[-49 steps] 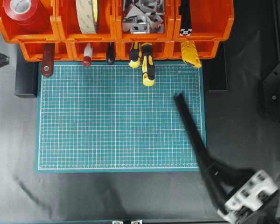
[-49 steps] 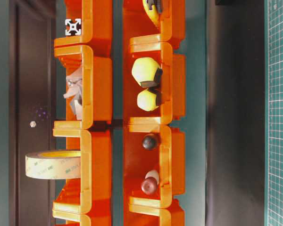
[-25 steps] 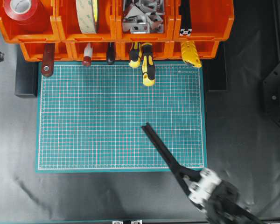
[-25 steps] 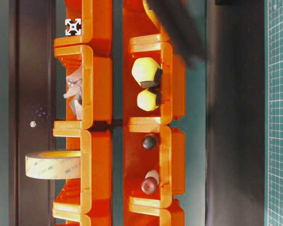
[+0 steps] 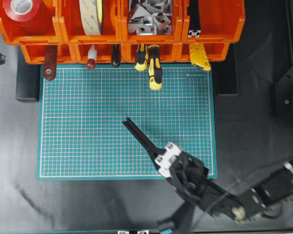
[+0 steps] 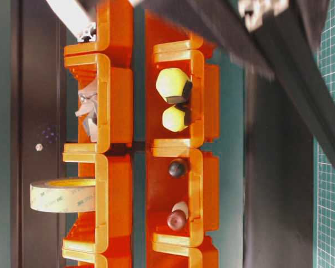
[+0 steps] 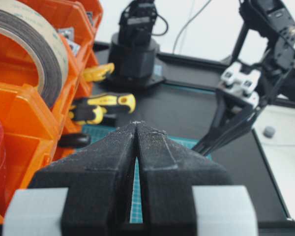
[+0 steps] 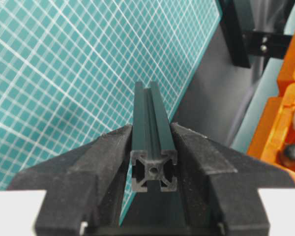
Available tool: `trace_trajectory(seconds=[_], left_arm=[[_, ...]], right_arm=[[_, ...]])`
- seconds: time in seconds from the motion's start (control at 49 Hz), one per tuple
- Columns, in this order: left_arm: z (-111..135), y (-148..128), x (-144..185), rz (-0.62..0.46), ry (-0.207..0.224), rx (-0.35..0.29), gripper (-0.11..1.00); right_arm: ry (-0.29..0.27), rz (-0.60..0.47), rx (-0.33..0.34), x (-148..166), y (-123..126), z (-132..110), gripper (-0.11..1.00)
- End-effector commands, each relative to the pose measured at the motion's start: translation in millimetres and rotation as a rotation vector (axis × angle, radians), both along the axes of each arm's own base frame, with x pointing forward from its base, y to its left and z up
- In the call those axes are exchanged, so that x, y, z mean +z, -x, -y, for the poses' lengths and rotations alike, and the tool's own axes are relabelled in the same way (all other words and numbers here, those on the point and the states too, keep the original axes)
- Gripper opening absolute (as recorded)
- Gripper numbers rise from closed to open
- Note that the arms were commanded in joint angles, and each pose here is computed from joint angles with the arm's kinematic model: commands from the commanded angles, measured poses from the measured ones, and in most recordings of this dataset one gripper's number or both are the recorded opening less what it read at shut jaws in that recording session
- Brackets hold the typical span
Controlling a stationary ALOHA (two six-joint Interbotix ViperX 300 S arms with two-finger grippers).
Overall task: Pick frame from container rack with right arm.
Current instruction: 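Carry the bar over the cutting mat and lower it with the right gripper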
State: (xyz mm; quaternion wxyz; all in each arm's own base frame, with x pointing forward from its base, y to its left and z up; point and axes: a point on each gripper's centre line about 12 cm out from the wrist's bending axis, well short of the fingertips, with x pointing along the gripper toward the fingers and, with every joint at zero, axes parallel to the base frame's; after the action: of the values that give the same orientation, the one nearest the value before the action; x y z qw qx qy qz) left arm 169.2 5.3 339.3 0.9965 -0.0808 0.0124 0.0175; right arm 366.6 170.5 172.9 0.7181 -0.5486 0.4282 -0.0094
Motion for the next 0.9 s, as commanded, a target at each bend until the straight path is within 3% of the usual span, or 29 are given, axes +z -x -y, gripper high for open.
trace_trajectory(seconds=[0.0,0.428,0.877], left_arm=[[-0.6,-1.8,12.2,0.025,-0.001,0.003,0.00],[-1.2,-2.1,9.0,0.002,0.000,0.007,0.00],[-1.1,-1.1,11.7,0.018,0.001,0.007,0.00]], right_arm=[[-0.021,0.024,0.009,7.0,-7.2,4.0,0.26],[-0.031,-0.021,-0.013,-16.9,-30.7,30.4,0.26],[-0.059,-0.024,-0.013,-23.9,-37.7,35.6,0.26]])
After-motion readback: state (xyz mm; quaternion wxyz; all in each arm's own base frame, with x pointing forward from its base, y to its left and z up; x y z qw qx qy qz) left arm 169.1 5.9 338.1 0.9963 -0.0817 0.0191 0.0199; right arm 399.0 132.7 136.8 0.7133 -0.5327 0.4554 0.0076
